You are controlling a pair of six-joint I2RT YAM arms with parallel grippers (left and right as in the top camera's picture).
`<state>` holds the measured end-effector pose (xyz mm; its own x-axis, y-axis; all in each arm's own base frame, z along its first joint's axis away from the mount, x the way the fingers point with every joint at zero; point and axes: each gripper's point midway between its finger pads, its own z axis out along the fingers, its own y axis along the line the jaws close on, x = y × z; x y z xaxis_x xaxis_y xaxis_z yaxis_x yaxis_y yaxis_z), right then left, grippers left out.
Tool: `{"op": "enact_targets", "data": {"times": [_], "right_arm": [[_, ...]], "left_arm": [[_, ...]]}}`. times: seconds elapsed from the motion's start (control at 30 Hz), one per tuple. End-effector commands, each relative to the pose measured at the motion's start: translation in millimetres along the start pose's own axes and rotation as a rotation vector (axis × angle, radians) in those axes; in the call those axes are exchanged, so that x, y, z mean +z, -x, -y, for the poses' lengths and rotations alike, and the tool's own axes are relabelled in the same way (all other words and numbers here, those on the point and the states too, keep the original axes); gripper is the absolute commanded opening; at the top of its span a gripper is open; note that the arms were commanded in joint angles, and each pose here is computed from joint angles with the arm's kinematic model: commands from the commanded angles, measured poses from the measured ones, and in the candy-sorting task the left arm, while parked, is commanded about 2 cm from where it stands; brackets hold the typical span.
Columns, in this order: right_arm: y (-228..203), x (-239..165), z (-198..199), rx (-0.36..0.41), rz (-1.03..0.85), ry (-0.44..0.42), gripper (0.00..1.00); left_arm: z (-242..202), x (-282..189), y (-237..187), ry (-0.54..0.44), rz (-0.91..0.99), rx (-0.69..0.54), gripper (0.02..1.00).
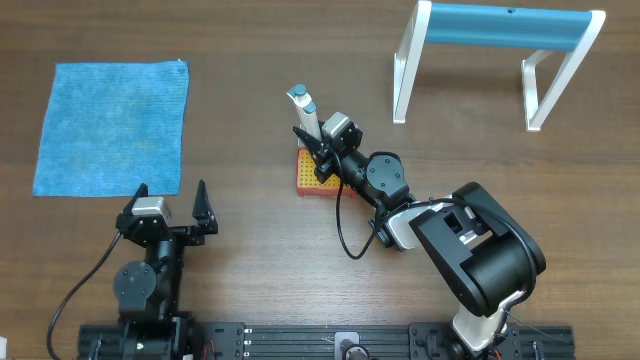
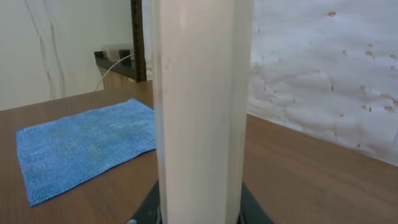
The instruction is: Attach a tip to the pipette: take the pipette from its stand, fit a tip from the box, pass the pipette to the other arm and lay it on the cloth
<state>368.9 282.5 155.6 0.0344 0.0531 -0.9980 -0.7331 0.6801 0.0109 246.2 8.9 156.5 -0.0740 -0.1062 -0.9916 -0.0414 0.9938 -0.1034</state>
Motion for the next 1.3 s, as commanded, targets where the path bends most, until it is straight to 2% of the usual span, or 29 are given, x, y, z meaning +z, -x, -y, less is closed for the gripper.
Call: {"op": "enact_targets", "data": {"times": [0.03,0.2,0.27,0.5,0.63,1.3], "right_arm": [[11.4,4.9,-1.4,-0.002,0.032,0.017,0.080],[6.9,5.1,-1.3,0.002,0.019,0.017,0.080],[3.9,6.5,-7.4,0.003,0.013,0.055,0.080],[2.5,6.7,-7.8,0.004,0.010,0.058,0.080],[2.9,6.9,1.7,-0.011,0.012,0.004,0.080],[-13.0,6.4,2.9,-0.014,-0.036,0.001,0.080]], "left_arm": [[1.8,-0.1,-1.4,-0.009,-0.003,-0.005,0.996],[1.8,-0.1,-1.4,-0.009,-0.003,-0.005,0.996],[1.8,-0.1,-1.4,-0.009,-0.003,-0.005,0.996],[1.8,-0.1,-1.4,-0.009,-0.003,-0.005,0.996],[1.8,-0.1,-1.4,-0.009,-0.003,-0.005,0.998],[1.8,-0.1,-1.4,-0.009,-0.003,-0.005,0.996]]}}
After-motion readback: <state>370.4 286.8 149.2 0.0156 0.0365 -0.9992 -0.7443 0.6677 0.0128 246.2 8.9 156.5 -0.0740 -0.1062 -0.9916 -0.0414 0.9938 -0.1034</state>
